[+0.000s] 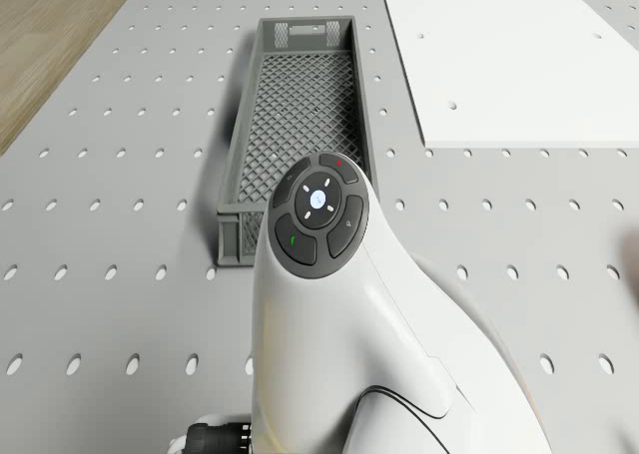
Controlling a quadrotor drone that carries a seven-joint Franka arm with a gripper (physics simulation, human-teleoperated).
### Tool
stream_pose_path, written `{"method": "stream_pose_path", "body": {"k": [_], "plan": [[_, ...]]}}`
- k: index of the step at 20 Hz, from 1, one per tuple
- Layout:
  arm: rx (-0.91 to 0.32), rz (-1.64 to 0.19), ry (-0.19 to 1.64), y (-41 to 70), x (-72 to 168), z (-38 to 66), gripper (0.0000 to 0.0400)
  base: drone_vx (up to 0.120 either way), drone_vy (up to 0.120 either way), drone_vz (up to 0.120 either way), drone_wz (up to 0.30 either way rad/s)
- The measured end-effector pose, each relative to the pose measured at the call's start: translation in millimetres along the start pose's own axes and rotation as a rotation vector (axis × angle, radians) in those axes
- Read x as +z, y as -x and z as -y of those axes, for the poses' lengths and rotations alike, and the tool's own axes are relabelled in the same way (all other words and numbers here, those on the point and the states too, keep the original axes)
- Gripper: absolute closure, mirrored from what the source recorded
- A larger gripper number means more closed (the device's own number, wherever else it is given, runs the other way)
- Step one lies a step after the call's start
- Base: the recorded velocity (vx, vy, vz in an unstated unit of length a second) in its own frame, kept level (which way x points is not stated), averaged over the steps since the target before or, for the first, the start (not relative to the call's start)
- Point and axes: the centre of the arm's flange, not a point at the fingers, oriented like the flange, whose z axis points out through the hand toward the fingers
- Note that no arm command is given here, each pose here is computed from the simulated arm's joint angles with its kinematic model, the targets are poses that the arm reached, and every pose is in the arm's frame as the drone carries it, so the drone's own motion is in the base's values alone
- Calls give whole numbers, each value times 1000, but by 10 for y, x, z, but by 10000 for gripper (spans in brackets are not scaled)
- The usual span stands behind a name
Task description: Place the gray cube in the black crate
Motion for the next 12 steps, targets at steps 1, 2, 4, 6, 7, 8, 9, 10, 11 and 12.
{"method": "stream_pose_path", "body": {"k": [1, 2, 4, 6, 7, 8, 9, 10, 11, 12], "plan": [[0, 0, 0, 0, 0, 0, 150, 120, 120, 0, 0], [0, 0, 0, 0, -1, 0, 150, 120, 120, 0, 0], [0, 0, 0, 0, -1, 0, 150, 120, 120, 0, 0], [0, 0, 0, 0, -1, 0, 150, 120, 120, 0, 0], [0, 0, 0, 0, -2, 0, 150, 120, 120, 0, 0], [0, 0, 0, 0, -2, 0, 150, 120, 80, 0, 0], [0, 0, 0, 0, -2, 0, 150, 120, 0, 0, 0], [0, 0, 0, 0, -2, 0, 150, 120, 0, 0, 0], [0, 0, 0, 0, -2, 0, 150, 120, 0, 0, 0], [0, 0, 0, 0, -2, 0, 150, 120, 0, 0, 0]]}}
